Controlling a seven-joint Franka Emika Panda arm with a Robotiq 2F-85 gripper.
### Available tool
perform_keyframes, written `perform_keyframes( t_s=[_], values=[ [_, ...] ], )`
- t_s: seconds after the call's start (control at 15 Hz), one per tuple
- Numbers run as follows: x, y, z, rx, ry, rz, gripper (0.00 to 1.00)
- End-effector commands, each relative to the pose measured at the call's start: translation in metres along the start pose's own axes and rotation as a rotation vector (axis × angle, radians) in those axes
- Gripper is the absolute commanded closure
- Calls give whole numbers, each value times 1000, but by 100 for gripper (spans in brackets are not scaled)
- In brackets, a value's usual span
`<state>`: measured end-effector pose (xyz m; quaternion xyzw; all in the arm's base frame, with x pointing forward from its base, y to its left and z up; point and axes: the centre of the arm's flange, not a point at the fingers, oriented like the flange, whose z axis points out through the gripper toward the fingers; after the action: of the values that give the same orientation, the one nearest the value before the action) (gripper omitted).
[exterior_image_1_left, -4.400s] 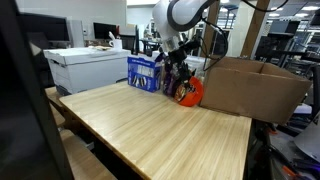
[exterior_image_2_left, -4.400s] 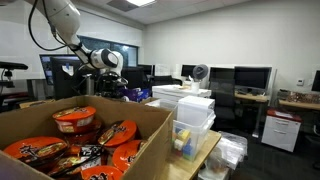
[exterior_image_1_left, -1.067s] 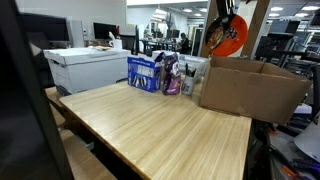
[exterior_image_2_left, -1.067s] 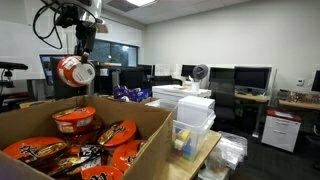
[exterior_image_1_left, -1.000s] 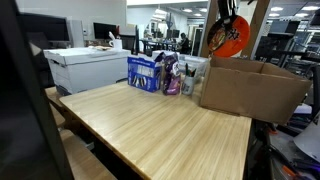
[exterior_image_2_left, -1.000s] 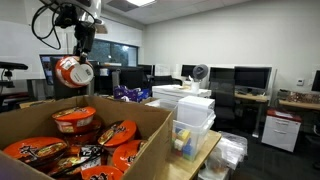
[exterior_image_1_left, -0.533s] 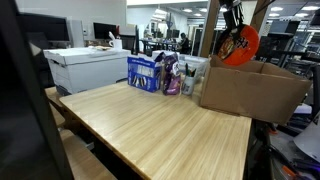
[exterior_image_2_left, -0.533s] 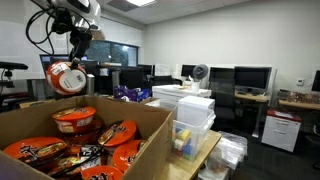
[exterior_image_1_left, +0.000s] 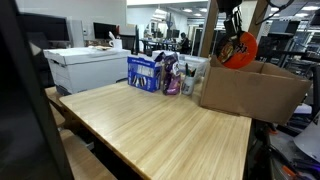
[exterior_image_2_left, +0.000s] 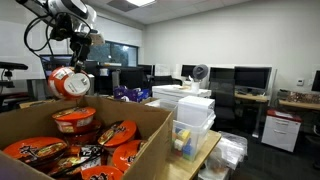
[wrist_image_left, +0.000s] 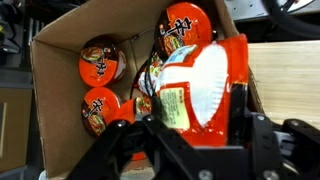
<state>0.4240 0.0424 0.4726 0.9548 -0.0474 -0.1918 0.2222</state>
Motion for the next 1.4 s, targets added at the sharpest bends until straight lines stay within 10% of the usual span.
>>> perform_keyframes(
  t_s=[0.0, 1.33],
  values=[
    [5, -15, 6, -25, 64, -31, 68],
    [45, -55, 16, 407, 238, -117, 68]
  ],
)
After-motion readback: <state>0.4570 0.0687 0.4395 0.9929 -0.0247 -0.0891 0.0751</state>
